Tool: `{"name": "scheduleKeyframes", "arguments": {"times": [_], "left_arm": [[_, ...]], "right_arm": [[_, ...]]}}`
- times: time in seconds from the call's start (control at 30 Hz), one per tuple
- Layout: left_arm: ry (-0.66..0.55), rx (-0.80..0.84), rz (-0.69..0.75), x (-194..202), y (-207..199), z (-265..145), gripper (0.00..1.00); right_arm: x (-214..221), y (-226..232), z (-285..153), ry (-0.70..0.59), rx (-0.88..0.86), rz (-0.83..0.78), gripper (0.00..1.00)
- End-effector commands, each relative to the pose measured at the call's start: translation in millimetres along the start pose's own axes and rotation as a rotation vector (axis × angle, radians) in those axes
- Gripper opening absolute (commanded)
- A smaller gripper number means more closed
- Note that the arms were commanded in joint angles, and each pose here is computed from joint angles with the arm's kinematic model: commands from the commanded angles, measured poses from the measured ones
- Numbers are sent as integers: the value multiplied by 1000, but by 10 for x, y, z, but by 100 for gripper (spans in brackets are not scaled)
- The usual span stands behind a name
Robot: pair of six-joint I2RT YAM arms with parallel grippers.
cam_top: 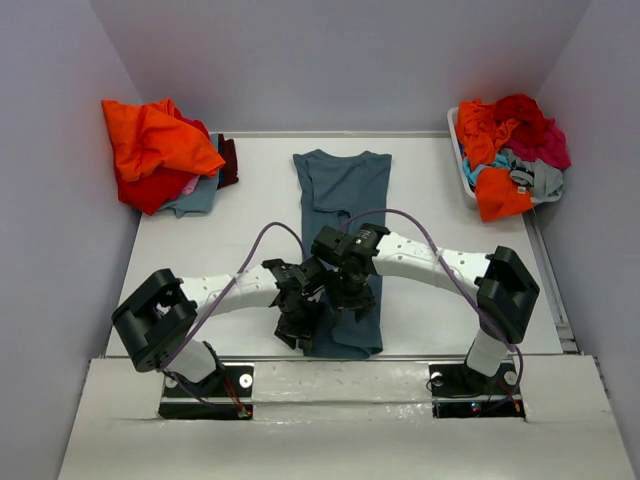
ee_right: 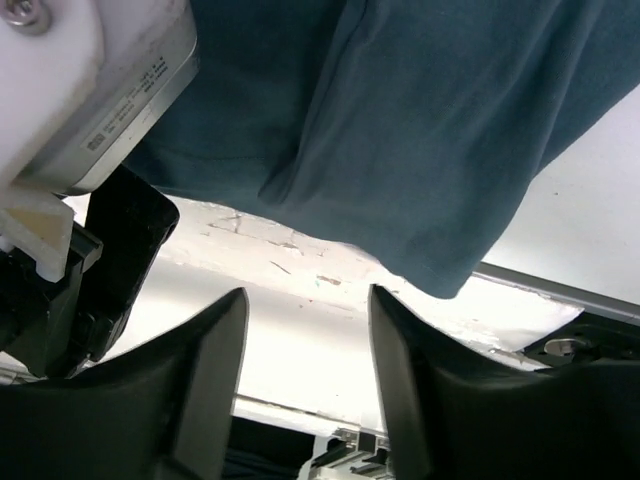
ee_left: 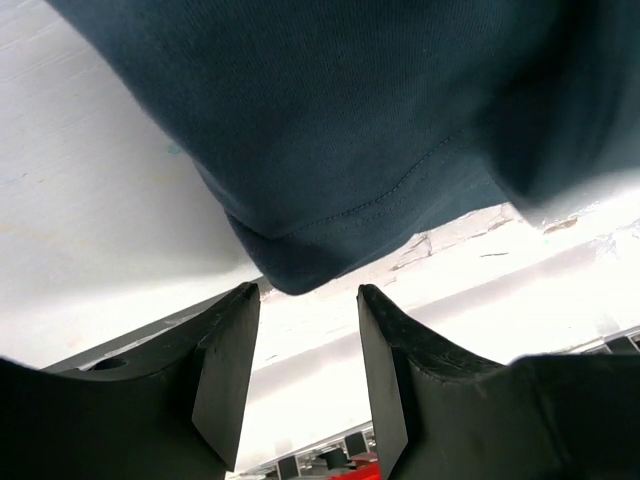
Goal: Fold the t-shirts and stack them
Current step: Fold the tshirt
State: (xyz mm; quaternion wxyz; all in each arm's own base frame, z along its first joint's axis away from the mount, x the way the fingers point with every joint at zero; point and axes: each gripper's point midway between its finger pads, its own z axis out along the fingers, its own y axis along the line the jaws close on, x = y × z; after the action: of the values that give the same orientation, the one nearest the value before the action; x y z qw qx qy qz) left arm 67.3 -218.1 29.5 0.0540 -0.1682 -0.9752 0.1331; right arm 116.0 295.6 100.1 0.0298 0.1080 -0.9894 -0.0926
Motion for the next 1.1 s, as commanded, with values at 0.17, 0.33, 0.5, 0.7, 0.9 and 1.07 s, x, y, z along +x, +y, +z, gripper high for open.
{"name": "scheduleKeyframes", "arguments": {"times": [0.17,0.33,0.5,0.7,0.9,1.07], "left_arm": [[-86,31,0,-148,-137,-178,56],[-103,11,-8,-213,-101,-187,56],[-156,-5,-28,-352,-68,-300,56],[-226,-10,-71,-595,36,-470,56],[-279,-30,-92,-913,209,-603,56],[-309,-30,-87,-1206,250,-659,56]], "right_arm": [[-87,175,-291,-89,-74,-53,72],[79,-55,-165,-57,-16,14,72],[216,-247,-114,-64,12,98,71],[44,-292,-366,-203,-11,190,72],[5,-418,-236,-189,-3,226,72],[-138,-463,-51,-173,-37,252,71]]}}
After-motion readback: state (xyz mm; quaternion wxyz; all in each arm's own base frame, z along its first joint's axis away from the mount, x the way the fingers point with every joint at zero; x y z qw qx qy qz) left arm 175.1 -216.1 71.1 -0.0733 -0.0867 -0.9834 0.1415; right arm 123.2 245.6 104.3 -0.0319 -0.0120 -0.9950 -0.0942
